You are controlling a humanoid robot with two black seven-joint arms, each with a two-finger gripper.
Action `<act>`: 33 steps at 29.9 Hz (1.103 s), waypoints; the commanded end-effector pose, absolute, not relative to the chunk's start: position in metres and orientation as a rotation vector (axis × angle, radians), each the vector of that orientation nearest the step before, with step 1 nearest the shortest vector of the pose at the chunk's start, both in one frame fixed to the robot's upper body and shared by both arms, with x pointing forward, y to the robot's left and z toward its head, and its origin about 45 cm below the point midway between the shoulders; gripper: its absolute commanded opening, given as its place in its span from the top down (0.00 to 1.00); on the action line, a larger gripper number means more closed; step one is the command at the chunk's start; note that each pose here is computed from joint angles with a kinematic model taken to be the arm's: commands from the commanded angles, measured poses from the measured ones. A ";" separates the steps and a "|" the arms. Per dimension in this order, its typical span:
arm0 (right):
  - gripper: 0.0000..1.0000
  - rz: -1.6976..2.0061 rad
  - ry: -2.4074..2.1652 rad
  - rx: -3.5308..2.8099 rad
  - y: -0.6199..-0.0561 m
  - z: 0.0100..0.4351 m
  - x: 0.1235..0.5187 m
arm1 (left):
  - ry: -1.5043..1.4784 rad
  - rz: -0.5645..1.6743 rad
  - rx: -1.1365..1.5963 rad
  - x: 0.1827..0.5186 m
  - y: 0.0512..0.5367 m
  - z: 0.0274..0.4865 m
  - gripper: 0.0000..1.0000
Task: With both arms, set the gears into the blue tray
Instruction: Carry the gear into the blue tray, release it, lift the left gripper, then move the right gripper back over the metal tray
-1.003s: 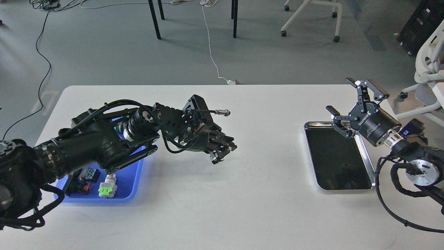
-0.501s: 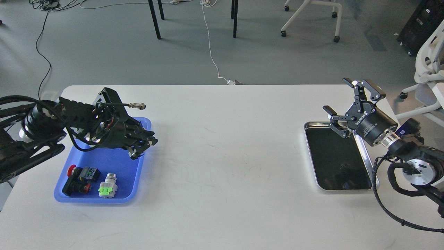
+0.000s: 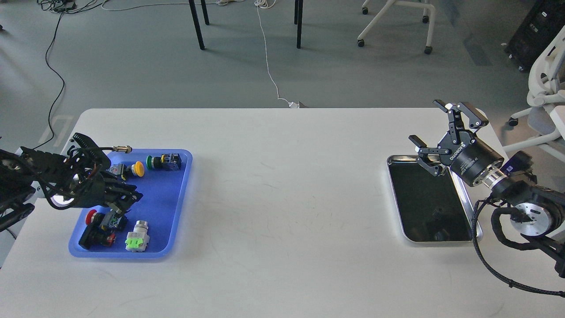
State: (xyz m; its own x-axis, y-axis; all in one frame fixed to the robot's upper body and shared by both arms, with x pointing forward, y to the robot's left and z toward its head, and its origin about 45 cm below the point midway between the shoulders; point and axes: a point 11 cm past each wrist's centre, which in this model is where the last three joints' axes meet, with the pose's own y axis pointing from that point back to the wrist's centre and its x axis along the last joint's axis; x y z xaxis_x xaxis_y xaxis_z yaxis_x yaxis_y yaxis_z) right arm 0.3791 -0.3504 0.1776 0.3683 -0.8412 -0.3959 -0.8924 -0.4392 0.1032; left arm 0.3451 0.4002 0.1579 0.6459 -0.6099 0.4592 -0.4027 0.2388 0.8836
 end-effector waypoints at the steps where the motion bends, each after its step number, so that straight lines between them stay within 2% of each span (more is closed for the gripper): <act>1: 0.03 0.600 1.587 -2.491 -0.351 0.178 0.379 | -0.921 -0.169 1.393 0.346 0.404 0.155 0.79; 3: 0.03 0.600 1.587 -2.491 -0.351 0.178 0.379 | -0.917 -0.167 1.393 0.345 0.405 0.154 0.75; 5: 0.03 0.599 1.588 -2.491 -0.351 0.178 0.379 | -0.916 -0.169 1.388 0.345 0.403 0.153 0.62; 8: 0.03 0.600 1.587 -2.491 -0.351 0.178 0.379 | -0.918 -0.165 1.384 0.345 0.402 0.153 0.24; 14: 0.03 0.597 1.590 -2.492 -0.353 0.179 0.379 | -0.910 -0.109 1.354 0.349 0.399 0.161 0.17; 18: 0.03 0.596 1.590 -2.492 -0.353 0.179 0.378 | -0.954 0.068 1.223 0.373 0.373 0.200 0.17; 25: 0.03 0.590 1.572 -2.531 -0.350 0.178 0.377 | -0.820 0.378 0.711 0.390 0.296 0.272 0.14; 28: 0.03 0.550 1.544 -2.619 -0.346 0.177 0.375 | -0.652 0.457 0.449 0.381 0.264 0.286 0.14; 33: 0.03 0.358 1.492 -2.905 -0.355 0.181 0.364 | -0.347 0.626 0.115 0.374 0.247 0.280 0.10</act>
State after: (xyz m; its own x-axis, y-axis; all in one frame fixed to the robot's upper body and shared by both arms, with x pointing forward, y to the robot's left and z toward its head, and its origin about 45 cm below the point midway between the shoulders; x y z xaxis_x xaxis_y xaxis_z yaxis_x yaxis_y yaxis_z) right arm 0.3701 -0.3512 0.1790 0.4940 -0.8373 -0.2344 -0.8263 -0.5360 0.1731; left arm 0.3757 0.2529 0.2806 0.7473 0.4048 0.5270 -0.5465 0.8255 0.1409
